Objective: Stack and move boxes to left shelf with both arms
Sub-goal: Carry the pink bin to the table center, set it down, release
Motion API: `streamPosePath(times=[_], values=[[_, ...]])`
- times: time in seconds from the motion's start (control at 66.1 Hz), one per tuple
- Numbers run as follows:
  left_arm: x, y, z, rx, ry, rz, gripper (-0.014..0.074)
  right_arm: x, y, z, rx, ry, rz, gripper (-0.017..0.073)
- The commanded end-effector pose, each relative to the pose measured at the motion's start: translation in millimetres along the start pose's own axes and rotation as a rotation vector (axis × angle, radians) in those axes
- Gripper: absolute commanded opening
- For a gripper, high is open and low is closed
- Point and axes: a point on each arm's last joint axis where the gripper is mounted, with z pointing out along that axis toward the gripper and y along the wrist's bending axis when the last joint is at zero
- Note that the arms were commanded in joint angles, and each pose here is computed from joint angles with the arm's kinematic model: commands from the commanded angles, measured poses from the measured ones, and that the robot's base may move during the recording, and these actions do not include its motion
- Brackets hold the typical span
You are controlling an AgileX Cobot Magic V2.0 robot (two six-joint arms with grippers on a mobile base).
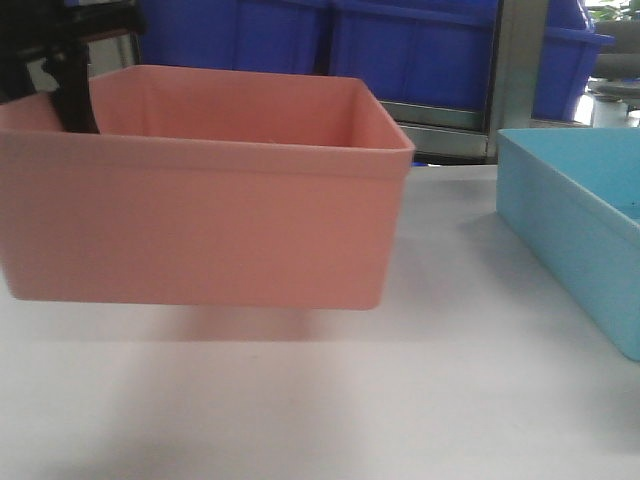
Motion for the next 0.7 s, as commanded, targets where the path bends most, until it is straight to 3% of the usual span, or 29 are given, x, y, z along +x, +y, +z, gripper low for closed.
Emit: streamPosePath(times=[0.0, 0.378, 0.68], values=[[0, -17.9, -16, 0.106, -0.130, -0.035, -0.0003, -15, -0.4, -3, 0.009, -0.128, -0.012, 0.0056], [18, -33.7, 46, 0.065, -0.015, 0.026, -0.0003, -15, -0.4, -3, 0.009, -0.128, -0.012, 0.0056], [20, -32.1, 59, 0.045, 0.016, 0.028, 0.0002, -15, -0.4, -3, 0.009, -0.128, -0.012, 0.0056]])
